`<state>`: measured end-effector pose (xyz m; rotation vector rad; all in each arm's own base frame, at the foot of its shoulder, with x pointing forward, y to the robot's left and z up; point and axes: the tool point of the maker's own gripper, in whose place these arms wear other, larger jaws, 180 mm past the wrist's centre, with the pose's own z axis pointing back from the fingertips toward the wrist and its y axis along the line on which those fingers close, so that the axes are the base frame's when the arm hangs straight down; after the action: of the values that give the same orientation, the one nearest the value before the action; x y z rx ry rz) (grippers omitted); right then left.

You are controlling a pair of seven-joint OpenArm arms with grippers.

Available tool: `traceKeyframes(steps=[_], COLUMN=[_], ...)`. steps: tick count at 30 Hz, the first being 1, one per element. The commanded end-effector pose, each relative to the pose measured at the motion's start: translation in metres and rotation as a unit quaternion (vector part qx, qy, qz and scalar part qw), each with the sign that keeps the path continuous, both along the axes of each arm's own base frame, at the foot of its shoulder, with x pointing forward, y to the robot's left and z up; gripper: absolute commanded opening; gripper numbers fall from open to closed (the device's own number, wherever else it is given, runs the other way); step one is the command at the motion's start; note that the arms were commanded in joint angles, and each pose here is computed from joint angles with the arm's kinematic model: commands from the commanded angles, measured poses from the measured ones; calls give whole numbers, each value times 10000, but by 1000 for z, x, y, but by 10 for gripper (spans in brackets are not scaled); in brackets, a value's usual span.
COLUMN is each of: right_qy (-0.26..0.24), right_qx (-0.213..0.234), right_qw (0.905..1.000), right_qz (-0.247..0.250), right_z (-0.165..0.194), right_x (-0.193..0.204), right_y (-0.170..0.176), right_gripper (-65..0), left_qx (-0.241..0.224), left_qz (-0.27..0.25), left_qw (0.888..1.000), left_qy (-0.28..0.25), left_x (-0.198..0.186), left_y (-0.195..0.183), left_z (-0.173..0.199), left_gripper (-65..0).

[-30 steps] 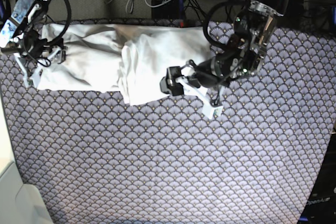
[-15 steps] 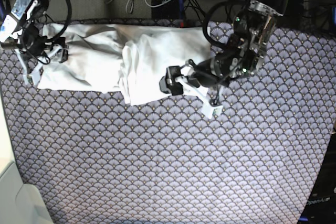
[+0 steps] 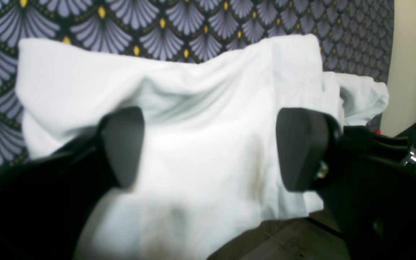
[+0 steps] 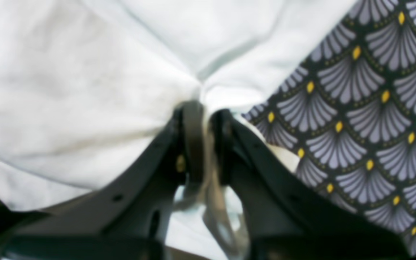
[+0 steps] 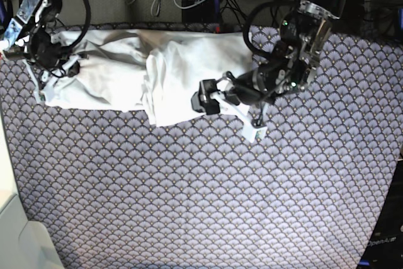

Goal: Fold the T-shirt properly
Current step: 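Release the folded end with the left gripper and regrasp the strip end with the right, then lift the strip end with the right gripper and fold it over the bundle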

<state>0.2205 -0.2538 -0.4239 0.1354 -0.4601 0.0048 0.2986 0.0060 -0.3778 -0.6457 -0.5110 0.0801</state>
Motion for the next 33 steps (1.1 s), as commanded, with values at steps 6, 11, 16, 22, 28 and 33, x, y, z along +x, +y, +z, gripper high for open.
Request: traceKeyframes(steps=[6, 11, 16, 22, 28, 33], right_qy=[-228, -582, -749, -859, -876, -1332], right_qx=[-446, -722, -856, -910, -714, -93], right_qw=[9986, 9955, 9926, 9877, 9863, 9802], right_qz=[141, 209, 429, 935, 1200, 1463], right_z=[26, 52, 65, 73, 69, 84], right_x=[4, 7, 9, 8, 9, 18], right_y=[-5, -2, 10, 37, 62, 91], right_gripper=[-650, -650, -650, -650, -650, -650], left_qx=[-147, -269, -310, -242, 156, 378], left_qz=[7, -83, 54, 945, 1482, 1449], left_qw=[9994, 9973, 9962, 9928, 9875, 9881], left_qy=[-319, -683, -814, -693, -508, -358], left_x=[11, 13, 18, 19, 8, -4], left_y=[-2, -8, -1, 57, 114, 127], left_z=[21, 48, 58, 49, 32, 21], left_gripper=[-102, -102, -99, -98, -98, -98])
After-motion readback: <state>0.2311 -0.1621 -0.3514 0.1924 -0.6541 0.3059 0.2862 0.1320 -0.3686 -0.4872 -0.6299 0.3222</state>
